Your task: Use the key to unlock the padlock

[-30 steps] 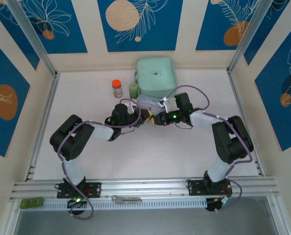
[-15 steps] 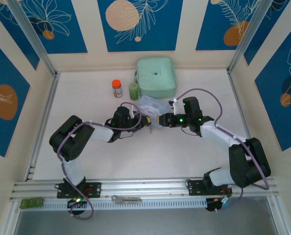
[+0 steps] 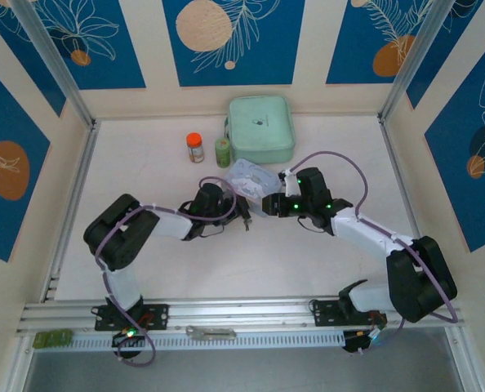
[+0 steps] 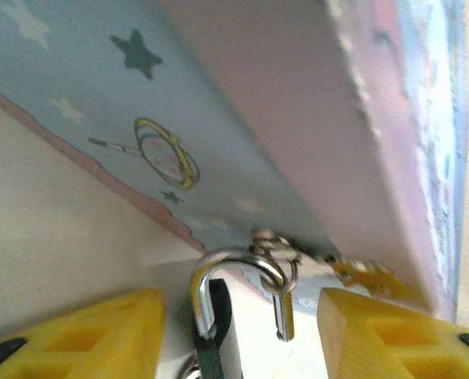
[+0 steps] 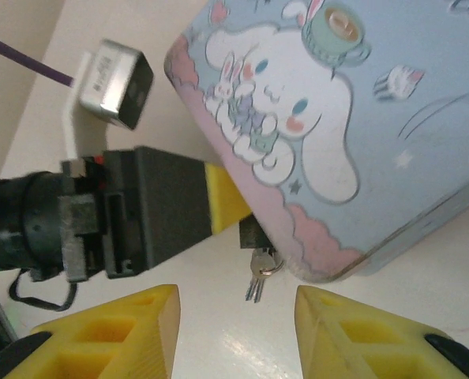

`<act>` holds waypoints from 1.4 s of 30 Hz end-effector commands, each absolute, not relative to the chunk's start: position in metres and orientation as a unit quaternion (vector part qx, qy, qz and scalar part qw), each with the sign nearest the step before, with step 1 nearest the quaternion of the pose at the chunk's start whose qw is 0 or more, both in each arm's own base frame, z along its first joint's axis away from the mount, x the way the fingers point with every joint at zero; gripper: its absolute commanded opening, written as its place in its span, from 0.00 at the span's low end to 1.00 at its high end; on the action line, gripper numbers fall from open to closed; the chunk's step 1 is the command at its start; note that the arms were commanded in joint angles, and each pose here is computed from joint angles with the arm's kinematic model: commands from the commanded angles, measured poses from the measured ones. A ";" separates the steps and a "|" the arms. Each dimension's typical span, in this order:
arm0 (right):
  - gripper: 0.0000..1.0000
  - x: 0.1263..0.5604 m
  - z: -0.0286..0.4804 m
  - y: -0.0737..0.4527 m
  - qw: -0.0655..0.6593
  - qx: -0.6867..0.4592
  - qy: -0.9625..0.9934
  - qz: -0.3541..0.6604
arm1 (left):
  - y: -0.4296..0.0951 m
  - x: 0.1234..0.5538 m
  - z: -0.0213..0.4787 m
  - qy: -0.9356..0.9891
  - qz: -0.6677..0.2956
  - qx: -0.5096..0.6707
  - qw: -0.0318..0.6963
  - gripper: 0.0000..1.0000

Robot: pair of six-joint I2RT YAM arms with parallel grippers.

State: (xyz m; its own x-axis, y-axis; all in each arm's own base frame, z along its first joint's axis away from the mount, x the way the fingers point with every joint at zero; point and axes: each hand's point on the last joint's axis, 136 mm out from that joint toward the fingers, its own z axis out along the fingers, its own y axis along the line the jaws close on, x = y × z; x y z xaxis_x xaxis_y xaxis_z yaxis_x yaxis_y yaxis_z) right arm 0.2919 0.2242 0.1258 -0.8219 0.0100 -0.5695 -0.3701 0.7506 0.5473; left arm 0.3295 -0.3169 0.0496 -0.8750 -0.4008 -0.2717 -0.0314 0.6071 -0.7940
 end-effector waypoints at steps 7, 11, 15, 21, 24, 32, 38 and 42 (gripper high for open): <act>0.46 0.279 0.125 0.250 0.295 -0.170 0.909 0.239 | -0.246 0.332 0.077 0.864 -0.385 -0.185 0.265 0.74; 0.46 0.276 0.107 0.276 0.275 -0.209 0.919 0.189 | -0.209 0.350 0.089 0.857 -0.363 -0.217 0.295 0.74; 0.47 0.286 0.088 0.287 0.261 -0.225 0.934 0.099 | -0.191 0.366 0.098 0.842 -0.364 -0.237 0.320 0.74; 0.50 0.301 0.067 0.283 0.240 -0.219 0.946 -0.008 | -0.193 0.374 0.098 0.825 -0.387 -0.250 0.329 0.74; 0.52 0.302 0.061 0.284 0.235 -0.222 0.946 -0.025 | -0.194 0.374 0.093 0.823 -0.392 -0.254 0.324 0.74; 0.51 0.305 0.035 0.280 0.222 -0.219 0.948 -0.061 | -0.194 0.373 0.092 0.823 -0.394 -0.252 0.321 0.74; 0.38 0.312 0.028 0.287 0.236 -0.230 0.942 -0.063 | -0.194 0.372 0.094 0.824 -0.393 -0.252 0.321 0.74; 0.27 0.314 0.028 0.288 0.246 -0.243 0.936 -0.064 | -0.195 0.372 0.095 0.824 -0.395 -0.250 0.321 0.74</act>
